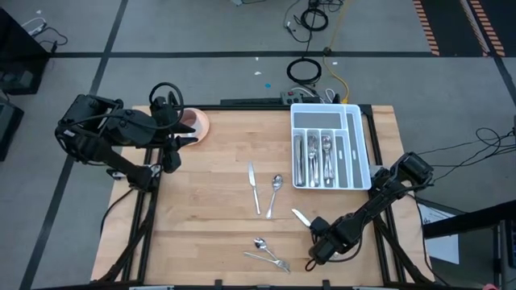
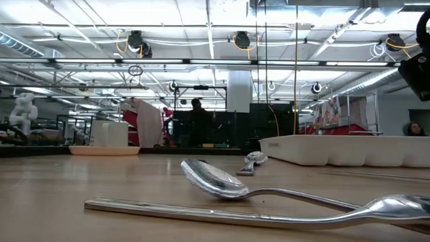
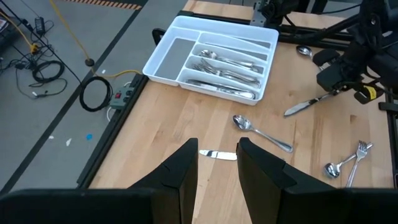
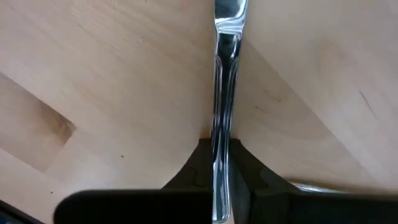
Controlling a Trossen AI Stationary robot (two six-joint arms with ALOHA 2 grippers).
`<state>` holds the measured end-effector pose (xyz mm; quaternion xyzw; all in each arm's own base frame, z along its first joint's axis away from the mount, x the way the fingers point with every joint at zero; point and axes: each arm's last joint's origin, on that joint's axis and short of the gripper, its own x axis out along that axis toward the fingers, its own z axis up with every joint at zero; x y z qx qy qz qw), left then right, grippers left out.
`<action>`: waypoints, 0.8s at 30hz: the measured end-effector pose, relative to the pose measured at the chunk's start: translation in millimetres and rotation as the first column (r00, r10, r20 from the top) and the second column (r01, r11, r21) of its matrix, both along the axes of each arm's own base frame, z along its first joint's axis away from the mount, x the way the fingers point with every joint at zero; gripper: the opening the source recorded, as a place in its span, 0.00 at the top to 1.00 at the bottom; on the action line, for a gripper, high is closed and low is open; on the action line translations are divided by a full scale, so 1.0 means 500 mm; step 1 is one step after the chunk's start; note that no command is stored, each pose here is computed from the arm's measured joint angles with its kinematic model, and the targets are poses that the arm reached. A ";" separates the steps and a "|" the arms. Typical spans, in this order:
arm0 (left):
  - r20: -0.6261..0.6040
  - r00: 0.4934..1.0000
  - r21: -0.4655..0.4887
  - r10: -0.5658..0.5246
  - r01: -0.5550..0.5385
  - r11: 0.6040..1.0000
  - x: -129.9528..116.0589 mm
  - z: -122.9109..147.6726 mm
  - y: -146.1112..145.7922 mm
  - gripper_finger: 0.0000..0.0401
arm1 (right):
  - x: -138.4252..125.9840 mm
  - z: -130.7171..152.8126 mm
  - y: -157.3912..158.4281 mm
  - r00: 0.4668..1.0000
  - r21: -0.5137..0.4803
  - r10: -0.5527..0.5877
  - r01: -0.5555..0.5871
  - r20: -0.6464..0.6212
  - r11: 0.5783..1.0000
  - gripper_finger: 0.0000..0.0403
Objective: Sort silverware
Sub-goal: Put the silver knife into the white cutlery tray
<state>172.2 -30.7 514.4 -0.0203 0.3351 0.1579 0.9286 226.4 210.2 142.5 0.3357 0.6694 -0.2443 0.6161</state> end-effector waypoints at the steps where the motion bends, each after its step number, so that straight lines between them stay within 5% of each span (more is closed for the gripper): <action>1: 0.000 1.000 0.000 0.000 0.000 1.000 0.000 0.000 0.000 0.71 | 0.002 0.004 0.001 1.000 -0.003 0.000 0.000 0.002 1.000 1.00; 16: 0.000 1.000 0.001 0.000 0.000 1.000 0.000 0.000 0.000 0.71 | 0.046 0.099 0.024 0.997 0.004 -0.015 0.015 0.072 1.000 1.00; 24: -0.002 1.000 0.006 -0.005 0.005 1.000 0.000 0.000 0.000 0.71 | 0.076 0.214 -0.022 0.998 -0.144 0.044 -0.038 0.039 0.989 1.00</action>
